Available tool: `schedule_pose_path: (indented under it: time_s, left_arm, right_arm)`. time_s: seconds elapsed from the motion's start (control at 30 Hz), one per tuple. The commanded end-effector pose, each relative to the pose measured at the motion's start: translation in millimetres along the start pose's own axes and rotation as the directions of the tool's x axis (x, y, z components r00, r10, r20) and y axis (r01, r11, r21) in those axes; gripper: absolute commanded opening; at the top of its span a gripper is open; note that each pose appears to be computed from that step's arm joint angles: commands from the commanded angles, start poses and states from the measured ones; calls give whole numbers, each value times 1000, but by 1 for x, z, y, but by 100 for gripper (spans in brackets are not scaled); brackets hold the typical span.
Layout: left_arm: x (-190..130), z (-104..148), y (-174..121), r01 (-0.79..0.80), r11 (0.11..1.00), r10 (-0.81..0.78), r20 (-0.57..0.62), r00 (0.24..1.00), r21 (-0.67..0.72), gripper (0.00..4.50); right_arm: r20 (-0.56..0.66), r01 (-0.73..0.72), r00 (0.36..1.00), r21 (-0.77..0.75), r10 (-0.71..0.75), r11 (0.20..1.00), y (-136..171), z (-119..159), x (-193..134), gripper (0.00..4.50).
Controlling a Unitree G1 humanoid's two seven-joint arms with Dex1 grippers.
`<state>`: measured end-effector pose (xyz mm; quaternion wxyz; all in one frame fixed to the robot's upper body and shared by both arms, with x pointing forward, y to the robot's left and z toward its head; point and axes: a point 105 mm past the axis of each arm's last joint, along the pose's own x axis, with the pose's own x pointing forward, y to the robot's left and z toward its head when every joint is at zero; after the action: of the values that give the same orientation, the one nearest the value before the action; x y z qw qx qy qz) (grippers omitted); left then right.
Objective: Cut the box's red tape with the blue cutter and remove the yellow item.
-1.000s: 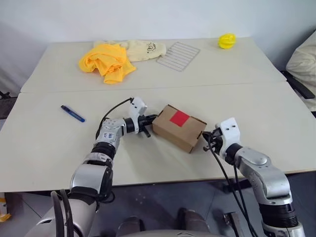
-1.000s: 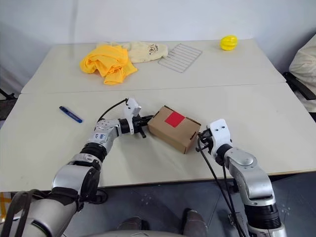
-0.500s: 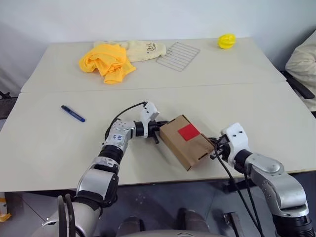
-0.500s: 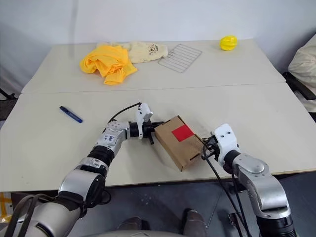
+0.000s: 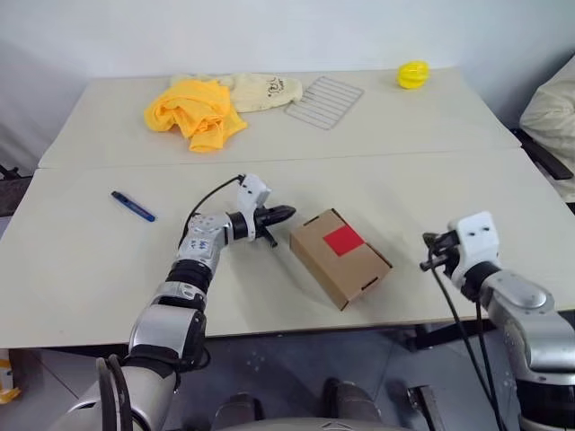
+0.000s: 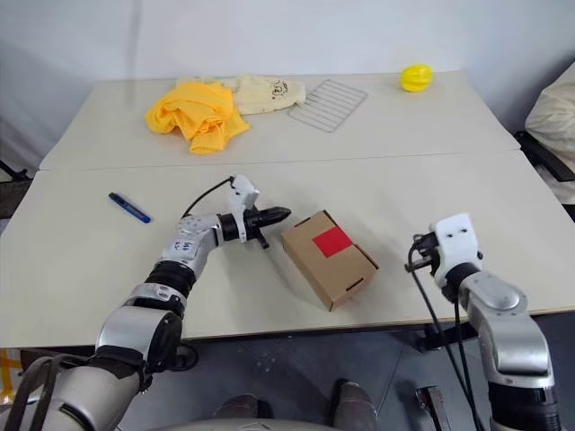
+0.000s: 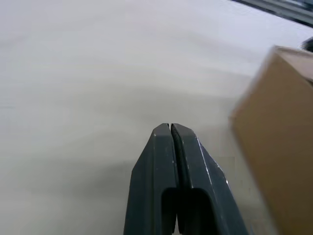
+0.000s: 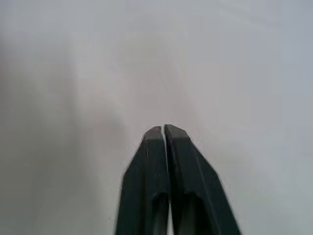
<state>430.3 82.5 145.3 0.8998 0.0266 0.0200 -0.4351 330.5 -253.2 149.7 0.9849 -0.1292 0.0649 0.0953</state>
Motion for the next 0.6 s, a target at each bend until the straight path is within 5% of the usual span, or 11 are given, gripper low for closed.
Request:
schedule_pose_path:
  time_s: [0.03, 0.17, 0.33, 0.43, 0.6]
  left_arm:
    - [-11, 27, 29, -150, 989, 150, 42, 988, -18, 63]
    - [-34, 54, 60, -350, 937, 347, 122, 930, 7, 187]
    - [-66, 62, 93, -659, 752, 648, 152, 746, 29, 341]
    - [-76, 66, 98, -752, 658, 739, 170, 652, 29, 437]
    - [-94, 71, 98, -878, 476, 871, 166, 462, -55, 447]
  right_arm:
    - [98, -45, 994, -2, 45, 999, -7, 24, 0, 129]
    - [179, -146, 973, 1, 144, 989, -5, 40, 7, 270]
    - [198, -218, 955, -31, 220, 975, -2, 44, 16, 444]
    - [210, -269, 940, -36, 270, 963, 1, 46, 18, 450]
    - [224, -374, 895, -92, 385, 923, 9, 52, 20, 450]
